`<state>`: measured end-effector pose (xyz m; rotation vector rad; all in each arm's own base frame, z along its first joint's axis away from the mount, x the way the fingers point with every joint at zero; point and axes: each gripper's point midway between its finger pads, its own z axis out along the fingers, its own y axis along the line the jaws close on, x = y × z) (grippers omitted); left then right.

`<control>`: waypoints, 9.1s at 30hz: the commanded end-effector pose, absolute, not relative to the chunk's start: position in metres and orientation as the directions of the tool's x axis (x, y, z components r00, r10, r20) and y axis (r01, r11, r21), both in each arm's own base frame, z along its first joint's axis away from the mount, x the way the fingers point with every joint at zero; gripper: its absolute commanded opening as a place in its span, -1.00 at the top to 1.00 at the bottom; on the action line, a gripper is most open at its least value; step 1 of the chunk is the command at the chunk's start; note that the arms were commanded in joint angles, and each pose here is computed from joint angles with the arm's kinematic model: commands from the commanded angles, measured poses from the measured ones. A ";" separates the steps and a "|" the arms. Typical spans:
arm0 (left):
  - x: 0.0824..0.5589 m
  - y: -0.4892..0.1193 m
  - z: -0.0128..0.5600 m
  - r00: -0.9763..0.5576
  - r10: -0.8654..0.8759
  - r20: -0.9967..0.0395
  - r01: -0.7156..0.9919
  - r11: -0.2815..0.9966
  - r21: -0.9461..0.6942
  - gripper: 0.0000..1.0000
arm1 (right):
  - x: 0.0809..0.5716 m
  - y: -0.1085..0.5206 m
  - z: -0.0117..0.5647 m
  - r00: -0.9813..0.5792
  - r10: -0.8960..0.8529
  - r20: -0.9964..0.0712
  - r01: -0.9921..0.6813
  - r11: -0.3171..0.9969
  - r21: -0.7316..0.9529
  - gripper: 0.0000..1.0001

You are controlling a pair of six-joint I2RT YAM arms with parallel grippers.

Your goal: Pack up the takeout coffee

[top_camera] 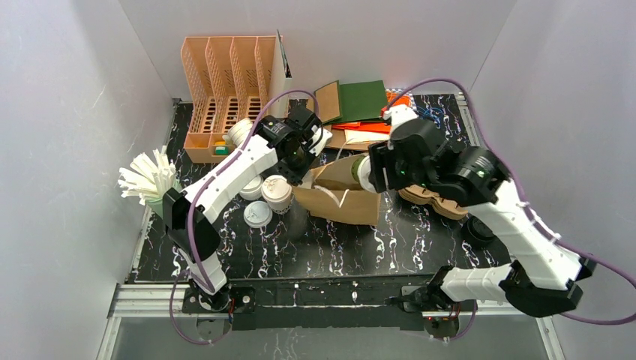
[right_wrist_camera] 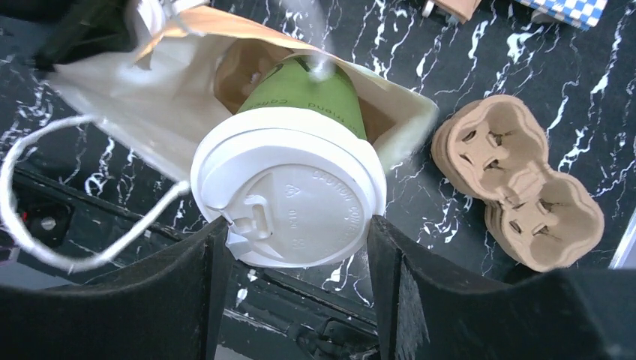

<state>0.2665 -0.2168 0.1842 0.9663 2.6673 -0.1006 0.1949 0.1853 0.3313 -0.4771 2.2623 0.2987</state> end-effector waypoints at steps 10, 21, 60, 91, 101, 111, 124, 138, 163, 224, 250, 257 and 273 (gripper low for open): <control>0.273 -0.274 0.305 -0.505 0.502 -0.702 0.740 0.670 -0.054 1.00 | 0.229 0.235 0.317 -0.592 -0.302 -0.747 -0.493 0.869 0.040 0.92; 0.268 -0.286 0.312 -0.352 0.622 -0.700 0.817 0.569 0.095 1.00 | 0.232 0.242 0.323 -0.564 -0.355 -0.745 -0.541 0.841 0.008 0.92; 0.315 -0.286 0.326 -0.430 0.407 -0.806 0.703 0.711 -0.017 1.00 | 0.168 0.214 0.212 -0.608 -0.452 -0.653 -0.617 0.786 0.030 0.92; 0.274 -0.316 0.312 -0.284 0.620 -0.731 0.892 0.451 0.035 1.00 | 0.245 0.213 0.243 -0.430 -0.549 -0.717 -0.498 0.806 -0.319 0.97; 0.281 -0.312 0.305 -0.309 0.636 -0.707 0.874 0.483 0.052 1.00 | 0.227 0.205 0.252 -0.477 -0.553 -0.684 -0.534 0.800 -0.274 0.97; 0.280 -0.319 0.307 -0.312 0.610 -0.728 0.876 0.482 0.029 1.00 | 0.225 0.213 0.225 -0.466 -0.582 -0.666 -0.581 0.770 -0.266 0.96; 0.279 -0.320 0.305 -0.323 0.606 -0.726 0.876 0.482 0.013 1.00 | 0.219 0.221 0.211 -0.503 -0.565 -0.654 -0.596 0.775 -0.212 0.95; 0.272 -0.319 0.300 -0.350 0.613 -0.708 0.878 0.479 -0.019 1.00 | 0.226 0.214 0.190 -0.490 -0.622 -0.611 -0.592 0.752 -0.291 0.97; 0.263 -0.311 0.270 -0.530 0.553 -0.643 0.817 0.536 -0.212 1.00 | 0.207 0.206 0.145 -0.616 -0.590 -0.522 -0.590 0.785 -0.190 0.97; 0.309 -0.298 0.232 -0.650 0.571 -0.501 0.709 0.693 -0.130 1.00 | 0.241 0.227 0.270 -0.640 -0.459 -0.617 -0.534 0.842 -0.073 -0.97; 0.389 -0.279 0.279 -0.637 0.344 -0.690 0.472 0.881 0.004 0.14 | 0.271 0.257 0.428 -0.298 -0.177 -0.938 -0.564 0.825 0.024 -0.90; 0.382 -0.259 0.357 -0.543 0.137 -0.829 0.374 0.923 -0.092 -0.38 | 0.275 0.256 0.437 -0.252 -0.175 -0.952 -0.564 0.826 -0.003 -0.96; 0.315 -0.150 0.369 -0.532 -0.158 -0.832 -0.052 0.987 -0.154 -0.37 | 0.276 0.280 0.422 -0.267 -0.180 -0.947 -0.626 0.779 0.028 -0.96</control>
